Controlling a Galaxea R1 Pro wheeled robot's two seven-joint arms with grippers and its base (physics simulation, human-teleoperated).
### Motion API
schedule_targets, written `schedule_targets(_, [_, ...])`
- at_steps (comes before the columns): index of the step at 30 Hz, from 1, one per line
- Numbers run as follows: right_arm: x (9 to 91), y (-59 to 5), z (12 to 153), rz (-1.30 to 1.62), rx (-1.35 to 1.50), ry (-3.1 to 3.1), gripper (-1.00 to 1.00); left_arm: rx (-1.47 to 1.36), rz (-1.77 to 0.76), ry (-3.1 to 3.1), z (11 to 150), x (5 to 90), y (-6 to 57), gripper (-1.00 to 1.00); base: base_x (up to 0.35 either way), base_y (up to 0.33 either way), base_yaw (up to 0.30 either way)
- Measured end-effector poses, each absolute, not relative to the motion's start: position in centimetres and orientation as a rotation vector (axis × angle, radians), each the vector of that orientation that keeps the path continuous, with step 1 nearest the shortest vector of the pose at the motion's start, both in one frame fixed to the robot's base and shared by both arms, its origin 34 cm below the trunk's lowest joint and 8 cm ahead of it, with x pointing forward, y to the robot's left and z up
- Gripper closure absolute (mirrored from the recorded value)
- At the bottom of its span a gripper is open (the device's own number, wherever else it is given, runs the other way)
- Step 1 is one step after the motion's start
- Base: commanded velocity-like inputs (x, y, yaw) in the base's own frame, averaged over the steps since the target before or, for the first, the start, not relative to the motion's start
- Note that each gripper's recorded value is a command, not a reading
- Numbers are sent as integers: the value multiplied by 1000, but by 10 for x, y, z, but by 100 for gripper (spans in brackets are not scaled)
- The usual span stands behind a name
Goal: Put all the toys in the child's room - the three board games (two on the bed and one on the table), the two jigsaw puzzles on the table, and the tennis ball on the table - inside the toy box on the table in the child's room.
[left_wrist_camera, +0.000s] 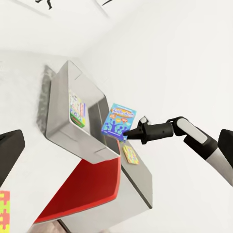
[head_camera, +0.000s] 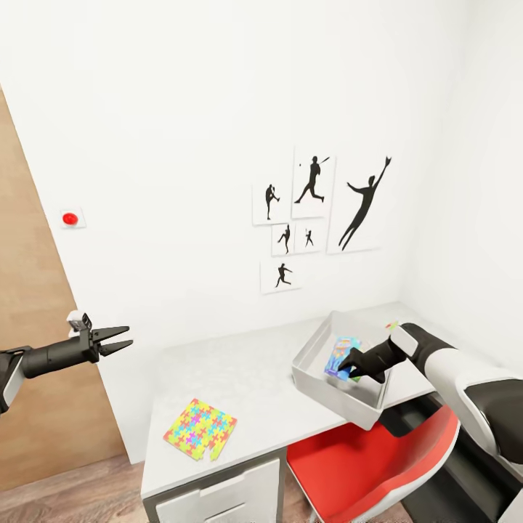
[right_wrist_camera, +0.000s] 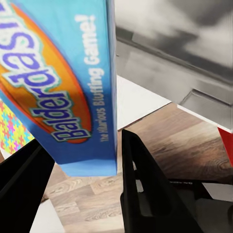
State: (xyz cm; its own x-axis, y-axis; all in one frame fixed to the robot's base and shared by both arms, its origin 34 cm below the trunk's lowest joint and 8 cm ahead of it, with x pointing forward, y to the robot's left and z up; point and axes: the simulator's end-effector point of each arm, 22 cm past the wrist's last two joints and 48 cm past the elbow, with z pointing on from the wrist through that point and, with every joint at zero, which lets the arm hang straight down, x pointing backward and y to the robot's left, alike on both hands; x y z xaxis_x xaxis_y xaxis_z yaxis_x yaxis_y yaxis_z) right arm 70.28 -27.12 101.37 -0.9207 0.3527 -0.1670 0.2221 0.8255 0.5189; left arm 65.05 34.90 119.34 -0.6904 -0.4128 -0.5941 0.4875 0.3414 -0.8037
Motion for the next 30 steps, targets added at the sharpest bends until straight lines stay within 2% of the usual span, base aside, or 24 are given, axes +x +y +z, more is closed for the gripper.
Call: schedule_targets(30, [728,-260,1017,790,407,2708,100,19,-1471,1850,1172,660,354,-100,0,0,0])
